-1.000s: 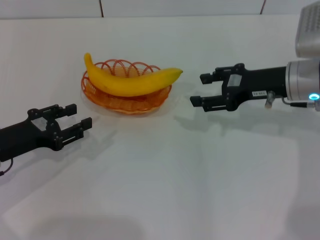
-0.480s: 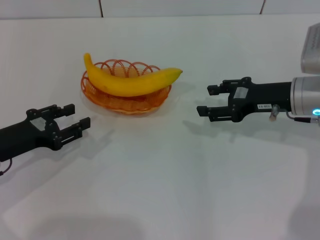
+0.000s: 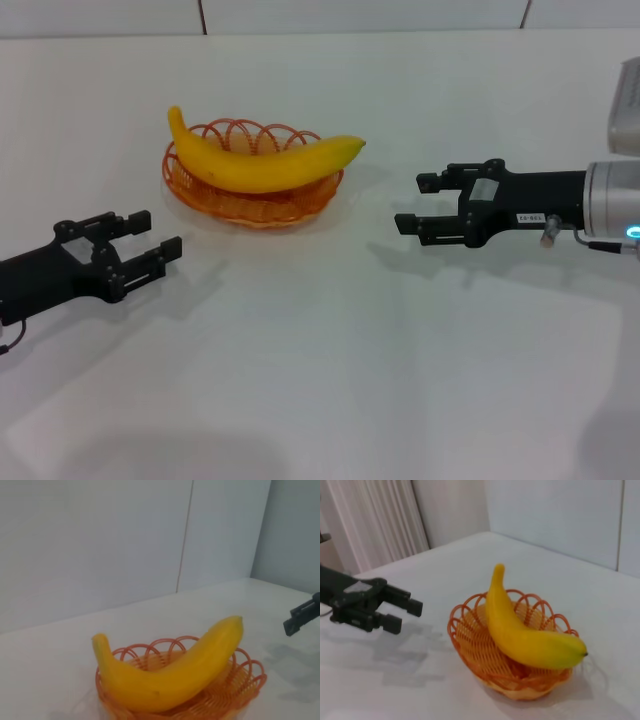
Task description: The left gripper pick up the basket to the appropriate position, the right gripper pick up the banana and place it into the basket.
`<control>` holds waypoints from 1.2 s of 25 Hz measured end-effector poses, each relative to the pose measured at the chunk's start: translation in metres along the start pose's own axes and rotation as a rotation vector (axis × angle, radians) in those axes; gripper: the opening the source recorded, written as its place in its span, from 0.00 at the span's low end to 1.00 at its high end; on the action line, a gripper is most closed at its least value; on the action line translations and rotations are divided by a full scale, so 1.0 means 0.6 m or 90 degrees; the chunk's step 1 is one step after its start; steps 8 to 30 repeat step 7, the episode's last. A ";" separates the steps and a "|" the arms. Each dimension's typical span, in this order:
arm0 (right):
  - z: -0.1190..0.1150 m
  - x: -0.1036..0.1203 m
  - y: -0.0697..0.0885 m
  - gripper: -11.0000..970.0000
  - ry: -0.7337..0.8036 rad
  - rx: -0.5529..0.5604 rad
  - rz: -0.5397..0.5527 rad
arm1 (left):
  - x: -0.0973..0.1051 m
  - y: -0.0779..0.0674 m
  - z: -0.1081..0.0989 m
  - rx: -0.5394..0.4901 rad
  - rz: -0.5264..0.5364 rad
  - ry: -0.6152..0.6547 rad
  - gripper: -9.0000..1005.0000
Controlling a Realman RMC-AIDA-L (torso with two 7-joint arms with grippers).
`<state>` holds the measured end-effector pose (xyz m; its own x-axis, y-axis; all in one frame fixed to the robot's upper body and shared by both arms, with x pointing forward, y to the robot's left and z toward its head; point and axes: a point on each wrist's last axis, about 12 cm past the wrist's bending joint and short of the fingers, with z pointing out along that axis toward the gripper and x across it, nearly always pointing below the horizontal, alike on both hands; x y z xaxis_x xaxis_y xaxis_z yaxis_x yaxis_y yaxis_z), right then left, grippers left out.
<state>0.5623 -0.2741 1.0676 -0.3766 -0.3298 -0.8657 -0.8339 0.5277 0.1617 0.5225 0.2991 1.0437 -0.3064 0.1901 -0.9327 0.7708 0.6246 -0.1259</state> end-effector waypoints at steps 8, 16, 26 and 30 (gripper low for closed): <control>-0.009 0.009 0.001 0.76 -0.025 0.010 0.004 | 0.000 0.000 0.001 0.001 -0.001 0.000 0.59; -0.009 0.009 0.001 0.76 -0.025 0.010 0.004 | 0.000 0.000 0.001 0.001 -0.001 0.000 0.59; -0.009 0.009 0.001 0.76 -0.025 0.010 0.004 | 0.000 0.000 0.001 0.001 -0.001 0.000 0.59; -0.009 0.009 0.001 0.76 -0.025 0.010 0.004 | 0.000 0.000 0.001 0.001 -0.001 0.000 0.59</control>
